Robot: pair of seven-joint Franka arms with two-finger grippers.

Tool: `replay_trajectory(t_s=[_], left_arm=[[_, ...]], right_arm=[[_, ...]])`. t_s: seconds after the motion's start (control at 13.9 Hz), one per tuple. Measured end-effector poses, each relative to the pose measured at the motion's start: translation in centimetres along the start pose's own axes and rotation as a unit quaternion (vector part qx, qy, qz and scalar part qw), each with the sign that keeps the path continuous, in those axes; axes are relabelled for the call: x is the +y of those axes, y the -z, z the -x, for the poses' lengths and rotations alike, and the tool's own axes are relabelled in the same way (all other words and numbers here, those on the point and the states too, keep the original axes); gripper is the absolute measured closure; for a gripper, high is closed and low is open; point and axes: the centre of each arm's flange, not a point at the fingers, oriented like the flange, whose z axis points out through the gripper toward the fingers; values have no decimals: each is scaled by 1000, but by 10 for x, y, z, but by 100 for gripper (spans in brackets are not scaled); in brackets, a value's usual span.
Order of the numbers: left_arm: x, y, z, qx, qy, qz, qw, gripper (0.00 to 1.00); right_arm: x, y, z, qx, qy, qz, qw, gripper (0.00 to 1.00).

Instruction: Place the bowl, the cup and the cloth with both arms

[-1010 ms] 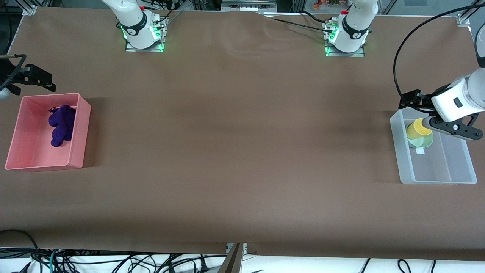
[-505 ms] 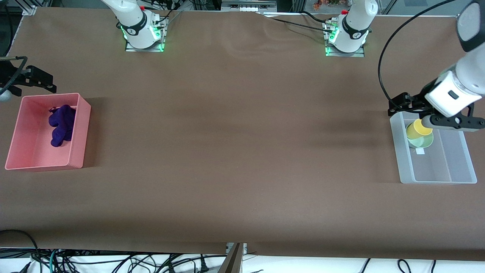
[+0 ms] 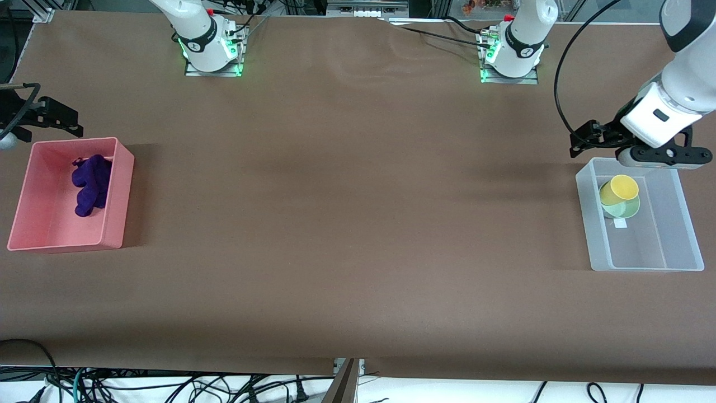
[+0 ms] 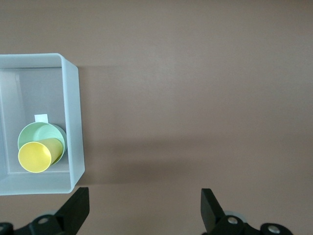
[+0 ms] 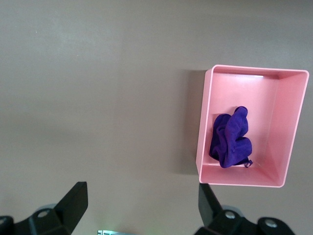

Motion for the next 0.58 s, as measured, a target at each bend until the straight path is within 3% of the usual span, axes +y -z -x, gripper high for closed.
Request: replay_trajectory(t_s=[0.58], left_arm=[[2,0,1,-1,0,-1,1000,0]], right_arm=[[2,0,0,0,-2,0,1000,0]])
